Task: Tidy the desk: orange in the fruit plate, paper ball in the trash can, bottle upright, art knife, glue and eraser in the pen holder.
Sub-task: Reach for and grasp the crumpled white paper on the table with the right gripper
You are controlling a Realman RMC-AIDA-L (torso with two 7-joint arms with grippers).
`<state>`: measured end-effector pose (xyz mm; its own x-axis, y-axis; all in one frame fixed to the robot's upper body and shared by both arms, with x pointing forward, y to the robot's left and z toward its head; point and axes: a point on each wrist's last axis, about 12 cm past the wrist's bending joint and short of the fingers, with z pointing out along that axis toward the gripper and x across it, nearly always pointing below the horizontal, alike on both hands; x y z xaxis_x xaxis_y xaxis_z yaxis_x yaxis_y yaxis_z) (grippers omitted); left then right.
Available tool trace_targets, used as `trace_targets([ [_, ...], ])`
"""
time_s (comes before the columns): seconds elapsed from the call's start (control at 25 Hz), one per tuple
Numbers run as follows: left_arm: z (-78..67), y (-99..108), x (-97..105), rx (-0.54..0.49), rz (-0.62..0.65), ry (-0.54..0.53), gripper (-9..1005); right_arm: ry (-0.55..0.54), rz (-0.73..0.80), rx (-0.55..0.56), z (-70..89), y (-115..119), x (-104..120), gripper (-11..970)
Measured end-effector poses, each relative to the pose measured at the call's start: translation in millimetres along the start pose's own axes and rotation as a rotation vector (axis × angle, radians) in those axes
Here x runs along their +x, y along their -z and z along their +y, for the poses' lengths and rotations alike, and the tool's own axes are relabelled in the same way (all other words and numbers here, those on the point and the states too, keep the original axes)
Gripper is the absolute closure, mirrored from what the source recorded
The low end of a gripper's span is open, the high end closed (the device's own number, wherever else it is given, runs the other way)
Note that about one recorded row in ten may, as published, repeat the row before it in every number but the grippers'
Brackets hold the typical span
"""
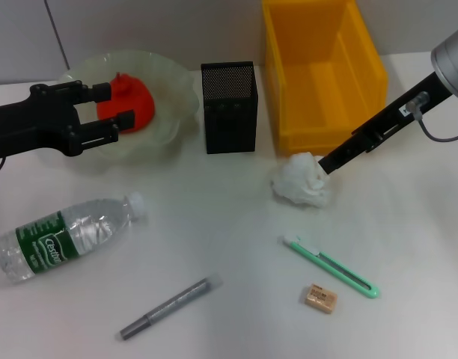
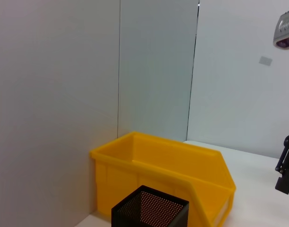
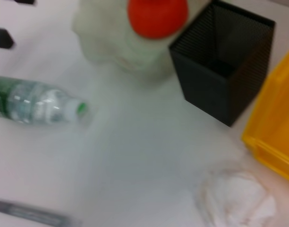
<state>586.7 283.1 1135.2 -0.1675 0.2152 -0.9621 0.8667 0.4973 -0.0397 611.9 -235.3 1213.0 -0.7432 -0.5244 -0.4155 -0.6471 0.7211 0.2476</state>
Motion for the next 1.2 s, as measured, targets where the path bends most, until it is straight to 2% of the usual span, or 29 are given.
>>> trace_targets([
  [0.16, 0.4, -3, -1, -0.003, -0.001, -0.004, 370, -0.005, 0.019, 0.036, 0.1, -6, -2, 261],
  [0.4, 0.3, -7, -4, 0.002, -0.003, -0.021, 370, -0.001, 0.074, 0.152, 4.1, -24, -9, 263],
  [0.8, 0.3, -9, -4, 0.003, -0.002, -0.032, 371, 0.027, 0.088, 0.149, 5.8, -54, -27, 293],
  [1.2, -0.7, -15, -4, 0.010, 0.023, -0.047, 371, 0.046, 0.116, 0.160, 6.2, -67, -26, 323],
])
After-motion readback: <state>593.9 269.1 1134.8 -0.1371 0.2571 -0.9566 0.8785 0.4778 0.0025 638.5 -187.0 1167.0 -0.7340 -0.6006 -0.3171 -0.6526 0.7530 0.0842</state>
